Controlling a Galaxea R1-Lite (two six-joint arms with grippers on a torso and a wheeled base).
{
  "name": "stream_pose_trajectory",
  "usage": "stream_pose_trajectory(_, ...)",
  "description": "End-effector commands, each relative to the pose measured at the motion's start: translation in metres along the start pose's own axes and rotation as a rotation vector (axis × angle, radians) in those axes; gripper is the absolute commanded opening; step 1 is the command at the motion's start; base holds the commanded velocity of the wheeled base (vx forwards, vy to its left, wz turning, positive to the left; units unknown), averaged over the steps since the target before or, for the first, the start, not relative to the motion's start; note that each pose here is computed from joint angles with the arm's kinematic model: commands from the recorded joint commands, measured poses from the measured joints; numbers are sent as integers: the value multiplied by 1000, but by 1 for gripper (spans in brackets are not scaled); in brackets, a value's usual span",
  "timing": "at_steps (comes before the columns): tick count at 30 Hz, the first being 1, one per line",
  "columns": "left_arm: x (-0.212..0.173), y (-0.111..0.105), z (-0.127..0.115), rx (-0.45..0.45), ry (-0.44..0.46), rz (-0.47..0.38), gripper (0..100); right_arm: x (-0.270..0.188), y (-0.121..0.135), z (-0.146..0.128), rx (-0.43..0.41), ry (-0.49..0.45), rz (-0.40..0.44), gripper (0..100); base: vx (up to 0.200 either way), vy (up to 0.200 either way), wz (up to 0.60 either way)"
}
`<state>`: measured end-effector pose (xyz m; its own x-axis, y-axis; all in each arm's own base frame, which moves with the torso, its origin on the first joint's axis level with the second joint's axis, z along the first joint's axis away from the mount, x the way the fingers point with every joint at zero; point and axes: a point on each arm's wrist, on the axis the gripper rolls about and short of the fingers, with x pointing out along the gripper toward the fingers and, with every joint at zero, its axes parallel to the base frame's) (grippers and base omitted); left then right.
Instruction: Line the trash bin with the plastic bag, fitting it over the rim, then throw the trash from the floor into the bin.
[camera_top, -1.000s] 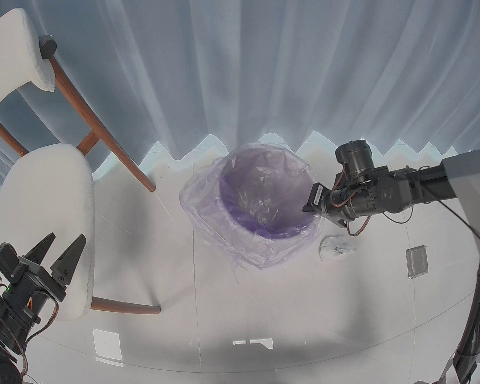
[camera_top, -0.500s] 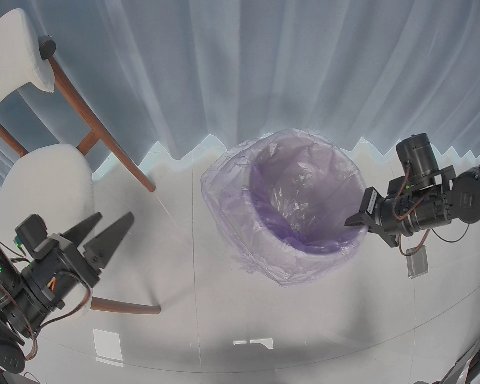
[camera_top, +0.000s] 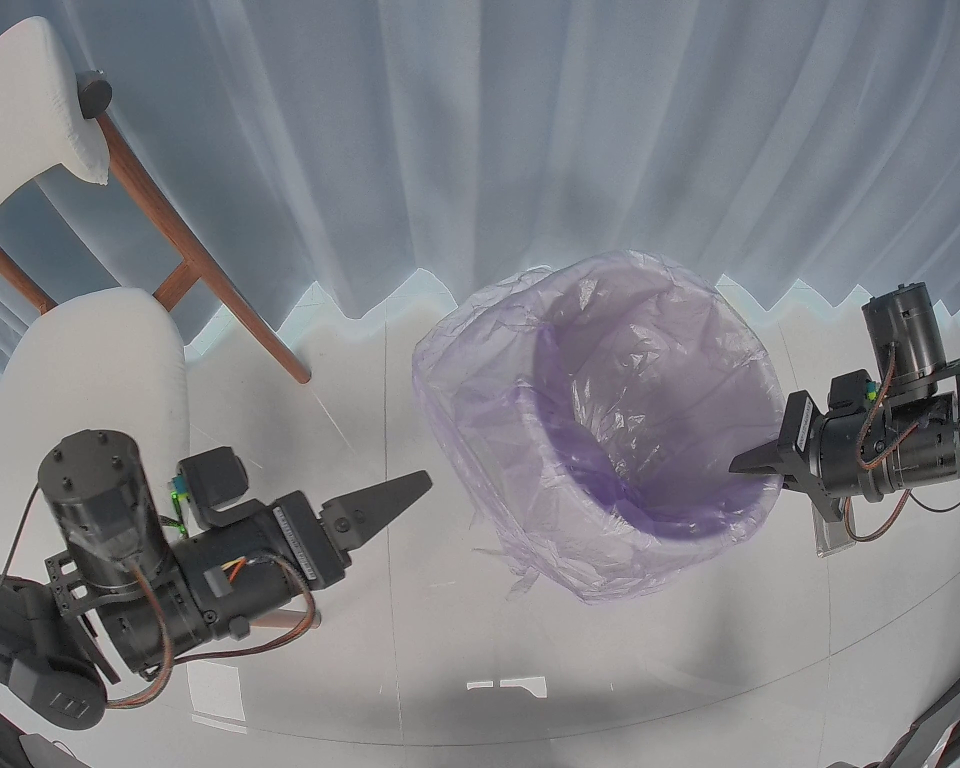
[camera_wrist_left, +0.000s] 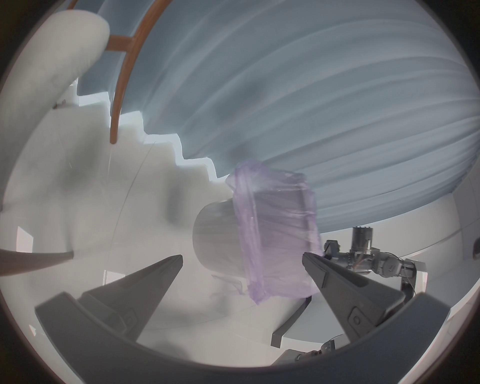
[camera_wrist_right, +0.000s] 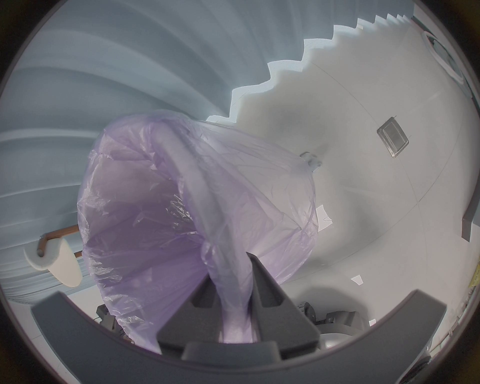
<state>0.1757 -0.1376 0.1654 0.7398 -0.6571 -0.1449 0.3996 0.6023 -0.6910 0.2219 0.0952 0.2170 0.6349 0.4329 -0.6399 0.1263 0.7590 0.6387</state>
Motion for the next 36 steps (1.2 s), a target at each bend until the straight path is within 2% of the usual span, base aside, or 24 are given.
stream_pose_trajectory(1, 32, 5, -6, -12, 50, 34, 100, -15, 2, -5, -11, -14, 36, 0, 0, 0, 0)
stream_pose_trajectory(9, 66, 4, -3, -11, 43, 24, 100, -18, -10, -21, -20, 24, 19, 0, 0, 0, 0)
stream_pose_trajectory(14, 81, 3, -1, -24, 38, 18, 100, -21, -12, -24, -24, 47, 43, 0, 0, 0, 0)
stream_pose_trajectory(26, 85, 15, -8, -29, 61, 75, 100, -26, -2, -18, -26, 42, 102, 0, 0, 0, 0)
stream_pose_trajectory(36, 82, 35, -7, -33, 53, 144, 100, -32, 8, -9, 18, 42, 164, 0, 0, 0, 0)
